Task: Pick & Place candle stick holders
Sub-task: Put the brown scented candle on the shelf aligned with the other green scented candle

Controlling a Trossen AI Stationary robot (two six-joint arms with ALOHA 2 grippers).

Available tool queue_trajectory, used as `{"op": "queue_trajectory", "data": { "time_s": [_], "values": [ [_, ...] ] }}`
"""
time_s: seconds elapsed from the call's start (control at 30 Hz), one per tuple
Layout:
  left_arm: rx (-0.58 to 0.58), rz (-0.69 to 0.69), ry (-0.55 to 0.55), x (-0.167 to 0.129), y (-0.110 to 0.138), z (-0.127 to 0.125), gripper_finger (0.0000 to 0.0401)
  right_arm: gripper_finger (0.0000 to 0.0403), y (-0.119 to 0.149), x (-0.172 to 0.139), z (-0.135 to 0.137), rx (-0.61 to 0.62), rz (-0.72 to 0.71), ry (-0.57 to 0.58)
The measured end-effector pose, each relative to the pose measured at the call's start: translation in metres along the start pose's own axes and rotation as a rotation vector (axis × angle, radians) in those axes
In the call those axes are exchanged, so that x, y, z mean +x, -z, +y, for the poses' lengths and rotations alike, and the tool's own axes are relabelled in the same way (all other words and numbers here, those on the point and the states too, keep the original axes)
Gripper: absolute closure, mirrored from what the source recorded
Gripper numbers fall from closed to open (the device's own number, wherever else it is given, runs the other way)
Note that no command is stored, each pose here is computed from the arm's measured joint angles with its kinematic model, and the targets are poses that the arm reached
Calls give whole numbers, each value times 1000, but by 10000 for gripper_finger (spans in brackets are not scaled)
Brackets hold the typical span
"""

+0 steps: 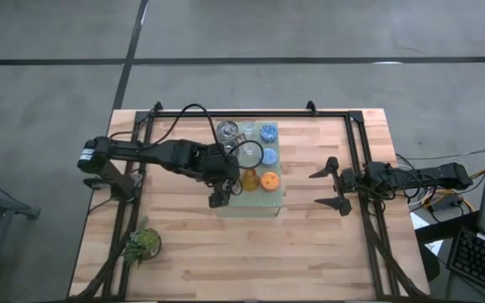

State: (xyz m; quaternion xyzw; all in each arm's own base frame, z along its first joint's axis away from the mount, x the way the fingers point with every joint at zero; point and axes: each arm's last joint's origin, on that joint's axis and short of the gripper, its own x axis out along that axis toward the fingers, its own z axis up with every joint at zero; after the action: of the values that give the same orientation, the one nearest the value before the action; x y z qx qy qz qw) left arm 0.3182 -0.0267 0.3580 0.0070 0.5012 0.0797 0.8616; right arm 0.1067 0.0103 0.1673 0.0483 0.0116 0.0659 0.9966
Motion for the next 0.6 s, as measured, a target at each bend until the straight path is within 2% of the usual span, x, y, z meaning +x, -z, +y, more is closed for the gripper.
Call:
{"op": "queue_trajectory", "data": {
  "time_s": [0.5,0.6],
  "values": [
    [0,1,25,-1,0,-1,2,12,0,0,0,0,0,0],
    [-54,-17,-75,-1,0,0,2,12,0,0,0,0,0,0]
  ]
}}
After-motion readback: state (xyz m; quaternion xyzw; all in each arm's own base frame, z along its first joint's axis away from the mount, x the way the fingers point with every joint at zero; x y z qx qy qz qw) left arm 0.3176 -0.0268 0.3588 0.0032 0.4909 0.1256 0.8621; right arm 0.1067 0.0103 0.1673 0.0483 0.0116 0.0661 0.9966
